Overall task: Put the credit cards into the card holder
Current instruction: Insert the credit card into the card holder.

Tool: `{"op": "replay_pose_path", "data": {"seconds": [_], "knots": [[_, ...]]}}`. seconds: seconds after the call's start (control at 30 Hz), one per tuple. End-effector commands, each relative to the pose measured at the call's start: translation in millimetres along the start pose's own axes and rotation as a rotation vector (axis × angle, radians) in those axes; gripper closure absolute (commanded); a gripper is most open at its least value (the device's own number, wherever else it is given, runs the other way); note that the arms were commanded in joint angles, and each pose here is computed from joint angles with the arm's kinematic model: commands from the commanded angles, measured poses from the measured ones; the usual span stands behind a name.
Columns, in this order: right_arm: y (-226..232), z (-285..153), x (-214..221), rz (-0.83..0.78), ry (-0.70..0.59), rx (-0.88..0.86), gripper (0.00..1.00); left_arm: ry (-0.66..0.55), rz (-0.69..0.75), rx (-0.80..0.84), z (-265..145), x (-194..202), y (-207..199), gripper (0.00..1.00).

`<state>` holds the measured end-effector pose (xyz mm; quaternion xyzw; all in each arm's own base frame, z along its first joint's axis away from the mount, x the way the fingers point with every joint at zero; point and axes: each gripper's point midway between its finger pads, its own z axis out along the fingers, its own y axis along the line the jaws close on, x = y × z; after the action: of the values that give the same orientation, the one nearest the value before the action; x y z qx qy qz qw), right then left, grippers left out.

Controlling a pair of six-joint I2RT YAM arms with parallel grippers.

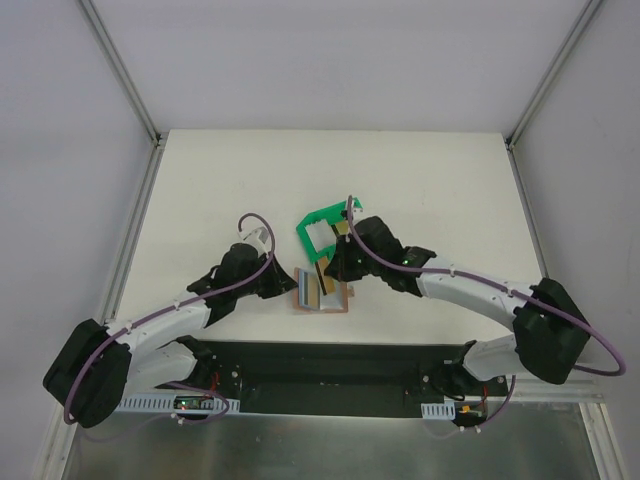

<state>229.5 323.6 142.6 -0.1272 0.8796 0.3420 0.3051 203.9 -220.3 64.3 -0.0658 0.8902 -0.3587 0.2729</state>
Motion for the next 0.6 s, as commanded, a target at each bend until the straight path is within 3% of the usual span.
{"op": "replay_pose_path", "data": {"seconds": [0.0, 0.57], "knots": [[-2, 10, 9, 0.121, -0.047, 0.027, 1.0, -0.018, 0.005, 0.067, -7, -6, -20, 1.0], [-38, 39, 71, 0.213, 0.157, 0.157, 1.0, -0.016, 0.019, 0.081, -6, -4, -30, 1.0]]}}
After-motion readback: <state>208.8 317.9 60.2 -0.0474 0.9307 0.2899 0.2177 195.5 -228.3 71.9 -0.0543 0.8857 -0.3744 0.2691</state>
